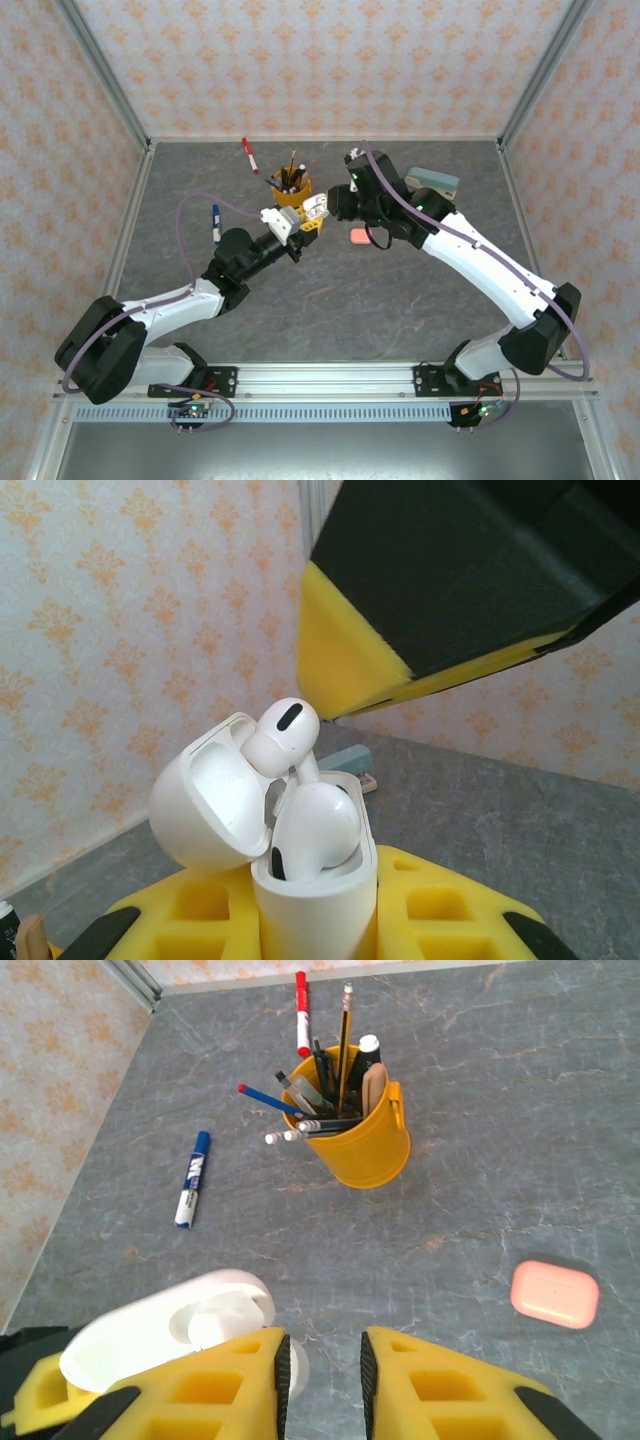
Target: Insert the wireless bluetooth earbuds into the charging case
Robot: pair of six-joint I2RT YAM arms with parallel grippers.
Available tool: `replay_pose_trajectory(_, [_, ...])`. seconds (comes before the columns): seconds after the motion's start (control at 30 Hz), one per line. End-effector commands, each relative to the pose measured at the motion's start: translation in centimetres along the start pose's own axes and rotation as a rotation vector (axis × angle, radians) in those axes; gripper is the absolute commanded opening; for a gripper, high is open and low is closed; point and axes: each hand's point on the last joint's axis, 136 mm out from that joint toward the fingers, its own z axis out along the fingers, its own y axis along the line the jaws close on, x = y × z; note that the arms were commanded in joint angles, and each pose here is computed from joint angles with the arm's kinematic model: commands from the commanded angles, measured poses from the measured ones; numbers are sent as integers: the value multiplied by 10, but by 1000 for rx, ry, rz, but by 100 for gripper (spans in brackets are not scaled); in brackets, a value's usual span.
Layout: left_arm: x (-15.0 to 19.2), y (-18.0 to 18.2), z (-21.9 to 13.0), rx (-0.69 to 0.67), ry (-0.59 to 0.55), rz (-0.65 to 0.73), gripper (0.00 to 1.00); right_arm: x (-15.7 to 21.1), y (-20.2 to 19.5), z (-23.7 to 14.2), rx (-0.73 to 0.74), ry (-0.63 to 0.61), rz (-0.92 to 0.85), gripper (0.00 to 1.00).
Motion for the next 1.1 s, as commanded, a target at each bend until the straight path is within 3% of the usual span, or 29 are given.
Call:
replay_pose_trajectory(0.0, [-20,-2,3,11,-61,22,0,-2,-9,-13,37,-25,-18,27])
replay_pose_trajectory(0.27, [-19,-2,4,15,-59,17,0,-20,0,-21,10,-70,-13,28])
replay_pose_trajectory(0.67, [-16,-2,5,17,-52,13,0,-19,18,5,-37,-3,-21,27])
replay_pose_trajectory(1.07, [-16,-1,5,10,-50,16,0,7,11,17,-18,105,-67,27])
